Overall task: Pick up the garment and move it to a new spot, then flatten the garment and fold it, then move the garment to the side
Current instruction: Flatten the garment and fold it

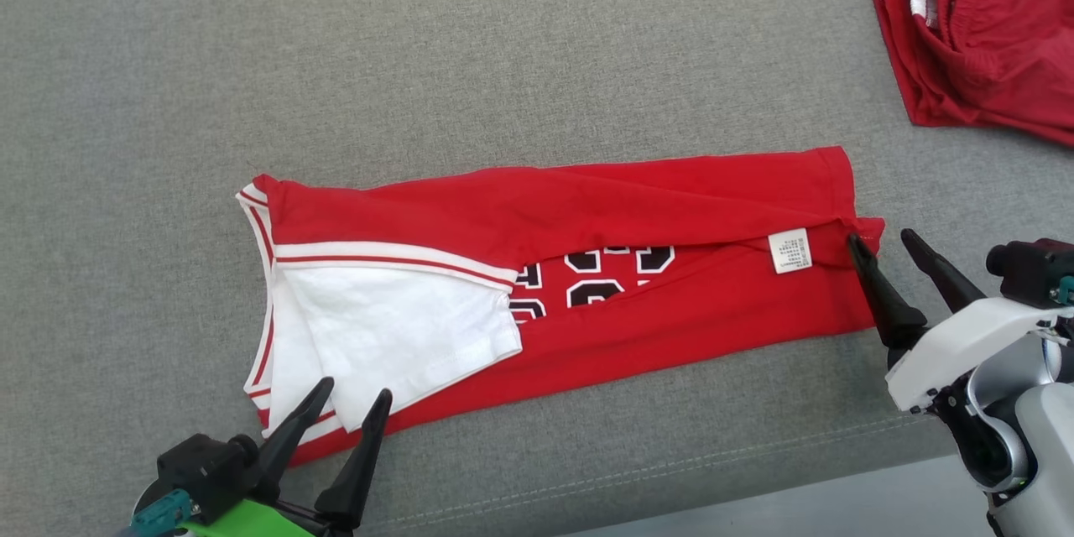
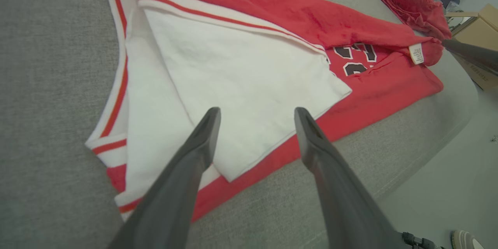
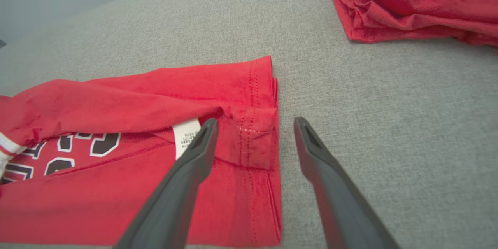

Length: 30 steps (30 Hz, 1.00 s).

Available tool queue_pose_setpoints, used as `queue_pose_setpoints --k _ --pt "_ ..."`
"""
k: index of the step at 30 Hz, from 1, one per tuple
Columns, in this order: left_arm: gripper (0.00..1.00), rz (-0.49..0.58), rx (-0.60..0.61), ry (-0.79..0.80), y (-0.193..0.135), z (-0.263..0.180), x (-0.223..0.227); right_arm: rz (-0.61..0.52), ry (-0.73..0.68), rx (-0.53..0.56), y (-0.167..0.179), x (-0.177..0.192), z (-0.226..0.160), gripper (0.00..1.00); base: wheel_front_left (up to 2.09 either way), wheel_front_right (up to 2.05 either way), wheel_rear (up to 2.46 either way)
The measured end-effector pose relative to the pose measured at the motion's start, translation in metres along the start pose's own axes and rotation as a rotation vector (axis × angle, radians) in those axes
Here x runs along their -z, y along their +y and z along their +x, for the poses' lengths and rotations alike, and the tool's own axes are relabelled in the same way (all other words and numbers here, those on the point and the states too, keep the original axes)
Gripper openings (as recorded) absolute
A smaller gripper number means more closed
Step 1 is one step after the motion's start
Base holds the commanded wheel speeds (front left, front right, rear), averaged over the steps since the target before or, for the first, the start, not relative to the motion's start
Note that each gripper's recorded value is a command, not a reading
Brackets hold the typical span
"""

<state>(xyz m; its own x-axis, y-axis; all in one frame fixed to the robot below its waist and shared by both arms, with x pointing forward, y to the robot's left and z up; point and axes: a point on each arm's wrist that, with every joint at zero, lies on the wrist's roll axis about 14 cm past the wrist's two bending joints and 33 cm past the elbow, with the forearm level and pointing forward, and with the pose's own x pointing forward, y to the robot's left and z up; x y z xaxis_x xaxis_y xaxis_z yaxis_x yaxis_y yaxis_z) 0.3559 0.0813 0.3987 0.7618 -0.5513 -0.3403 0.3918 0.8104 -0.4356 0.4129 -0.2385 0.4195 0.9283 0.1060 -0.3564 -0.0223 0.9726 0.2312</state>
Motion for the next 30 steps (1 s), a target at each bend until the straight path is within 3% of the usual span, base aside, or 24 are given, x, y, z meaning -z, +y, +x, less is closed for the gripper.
queue_pose_setpoints --k 10,21,30 --pt "1.0 0.045 -0.008 -0.134 -0.01 -0.001 -0.037 0.001 -0.028 0.053 -0.015 -0.001 -0.03 1.0 0.0 0.0 0.0" --pt "1.0 0.09 -0.034 -0.319 -0.023 -0.005 -0.085 -0.015 -0.148 0.057 -0.014 -0.046 -0.043 1.0 0.0 0.0 0.0" --pt "1.0 0.091 -0.19 -0.443 0.0 -0.029 -0.111 -0.035 -0.187 0.019 0.002 -0.071 -0.032 1.0 0.0 0.0 0.0"
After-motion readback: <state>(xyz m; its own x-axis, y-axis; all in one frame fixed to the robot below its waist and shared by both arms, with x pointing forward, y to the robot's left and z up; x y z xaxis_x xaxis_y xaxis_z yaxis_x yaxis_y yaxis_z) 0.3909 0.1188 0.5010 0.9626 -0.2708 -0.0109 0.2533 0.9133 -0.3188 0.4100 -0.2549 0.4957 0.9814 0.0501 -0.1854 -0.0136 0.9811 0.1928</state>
